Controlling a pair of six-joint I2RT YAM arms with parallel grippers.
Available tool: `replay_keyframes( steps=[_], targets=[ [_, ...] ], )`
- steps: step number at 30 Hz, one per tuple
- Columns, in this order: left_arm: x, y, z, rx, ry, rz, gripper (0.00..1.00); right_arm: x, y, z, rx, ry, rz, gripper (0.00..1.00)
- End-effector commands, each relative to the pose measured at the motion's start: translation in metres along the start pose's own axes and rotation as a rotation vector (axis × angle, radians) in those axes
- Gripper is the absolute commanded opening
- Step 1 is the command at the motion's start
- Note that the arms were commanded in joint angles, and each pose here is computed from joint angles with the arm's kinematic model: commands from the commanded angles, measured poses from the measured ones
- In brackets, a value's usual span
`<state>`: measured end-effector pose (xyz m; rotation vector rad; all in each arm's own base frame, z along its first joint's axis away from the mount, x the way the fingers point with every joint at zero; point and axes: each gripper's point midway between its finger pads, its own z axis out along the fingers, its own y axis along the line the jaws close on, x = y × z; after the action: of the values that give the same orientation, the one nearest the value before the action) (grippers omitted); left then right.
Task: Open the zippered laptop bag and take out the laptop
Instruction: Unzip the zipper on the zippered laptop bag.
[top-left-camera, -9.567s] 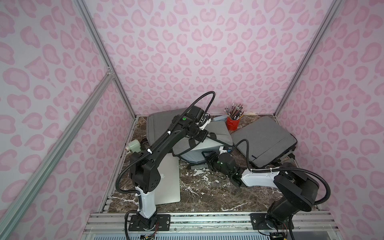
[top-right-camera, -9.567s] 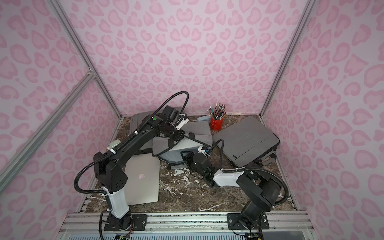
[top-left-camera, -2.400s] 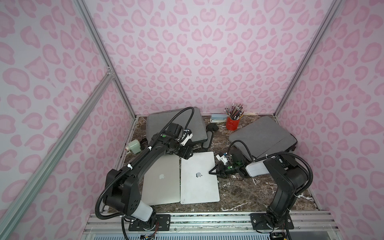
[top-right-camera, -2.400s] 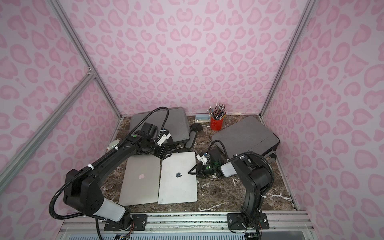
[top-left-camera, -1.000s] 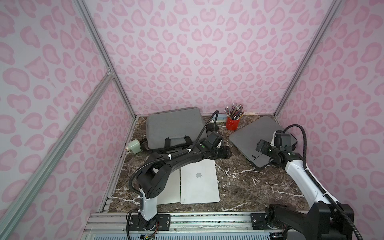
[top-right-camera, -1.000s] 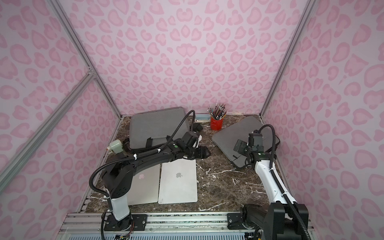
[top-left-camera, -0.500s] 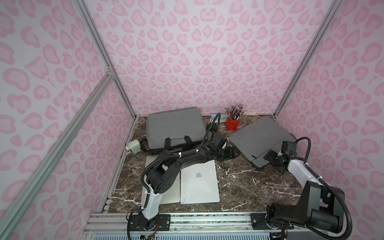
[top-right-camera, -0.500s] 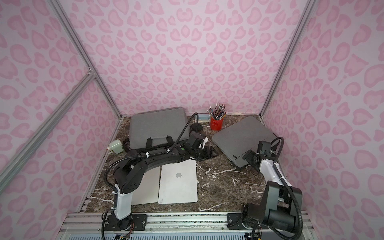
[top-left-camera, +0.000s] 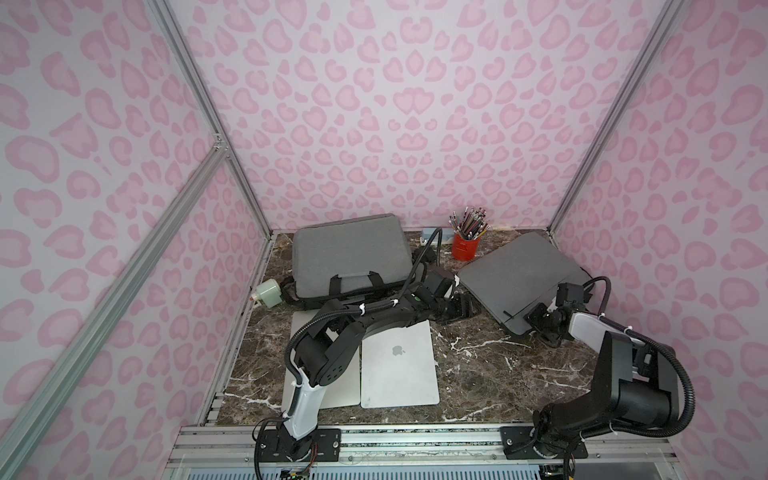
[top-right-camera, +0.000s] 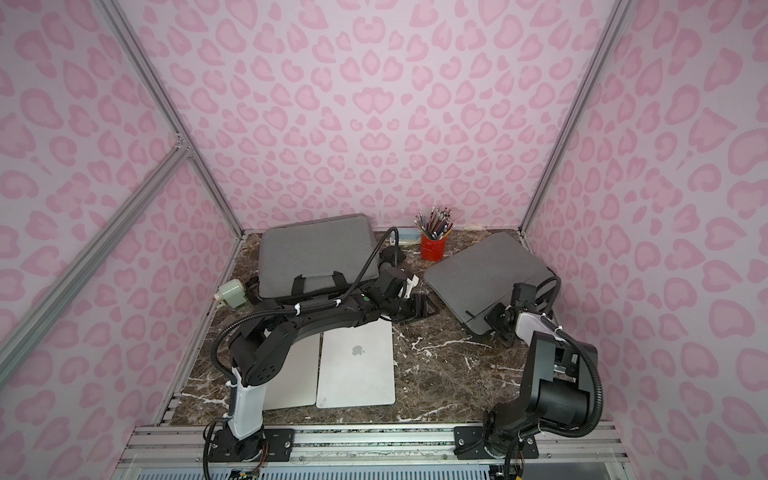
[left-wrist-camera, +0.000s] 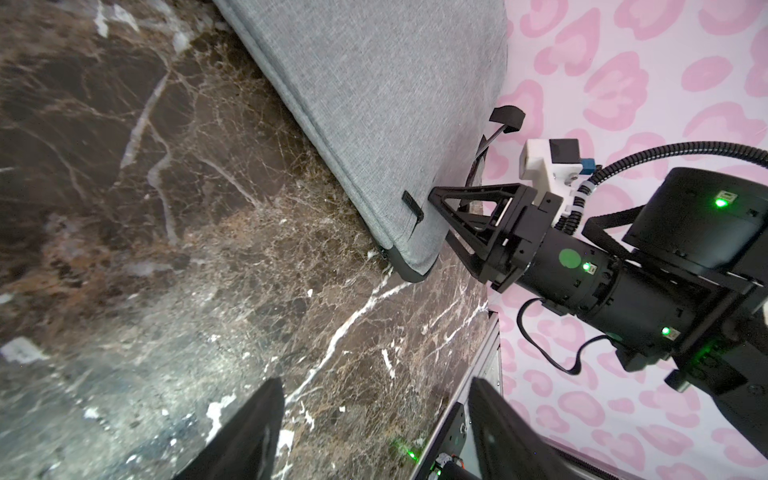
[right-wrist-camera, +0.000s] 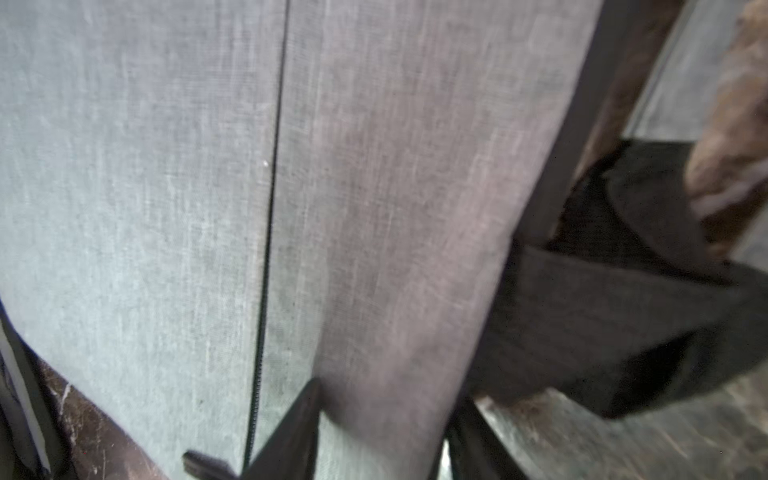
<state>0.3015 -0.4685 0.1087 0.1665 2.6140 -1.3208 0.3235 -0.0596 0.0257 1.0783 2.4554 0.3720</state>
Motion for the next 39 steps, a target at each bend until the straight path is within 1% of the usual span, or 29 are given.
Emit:
replay_keyframes(
  steps=[1,2,5,7,8,9,10,15,20,22,25,30,33,36,39],
  targets=[
    [-0.001,0.001,0.005,0.011,0.003,0.004,0.74,0.012,0.003,0.003,-0.030,0.036,0.000,0.28],
    [0.000,0.002,0.008,0.008,0.005,0.000,0.74,0.015,0.004,0.003,-0.042,0.047,0.000,0.22],
    [-0.001,0.006,0.014,0.005,0.005,-0.018,0.73,0.022,0.011,0.001,-0.081,0.062,-0.001,0.10],
    [0.000,0.008,0.017,-0.003,0.006,-0.022,0.73,0.027,0.019,-0.003,-0.107,0.070,-0.007,0.07],
    [0.001,0.011,0.019,-0.008,0.007,-0.028,0.73,0.029,0.024,-0.006,-0.115,0.070,-0.013,0.07],
    [-0.005,0.002,0.019,0.009,-0.006,-0.022,0.73,0.032,0.027,-0.009,-0.121,0.072,-0.015,0.06],
    [-0.007,-0.001,0.020,0.015,-0.012,-0.025,0.73,0.035,0.031,-0.012,-0.136,0.077,-0.012,0.06],
    [-0.011,-0.003,0.028,0.023,-0.015,-0.047,0.73,0.054,0.052,-0.029,-0.206,0.084,-0.001,0.03],
    [-0.006,0.011,0.034,-0.018,-0.006,-0.068,0.73,0.064,0.064,-0.041,-0.254,0.086,0.015,0.00],
    [-0.004,0.013,0.037,-0.011,-0.001,-0.080,0.73,0.068,0.070,-0.044,-0.277,0.093,0.022,0.00],
    [0.000,0.021,0.041,-0.031,0.014,-0.097,0.73,0.070,0.073,-0.047,-0.282,0.084,0.021,0.00],
    [0.005,0.035,0.033,-0.088,0.003,-0.099,0.73,0.074,0.076,-0.048,-0.299,0.095,0.018,0.00],
    [0.003,0.032,0.040,-0.063,0.009,-0.118,0.73,0.080,0.083,-0.051,-0.332,0.115,0.029,0.00],
    [0.001,0.029,0.047,-0.039,0.013,-0.136,0.70,0.085,0.089,-0.054,-0.358,0.130,0.035,0.00],
    [-0.004,0.029,0.046,-0.031,-0.005,-0.139,0.65,0.091,0.094,-0.057,-0.382,0.148,0.045,0.00]
  ],
)
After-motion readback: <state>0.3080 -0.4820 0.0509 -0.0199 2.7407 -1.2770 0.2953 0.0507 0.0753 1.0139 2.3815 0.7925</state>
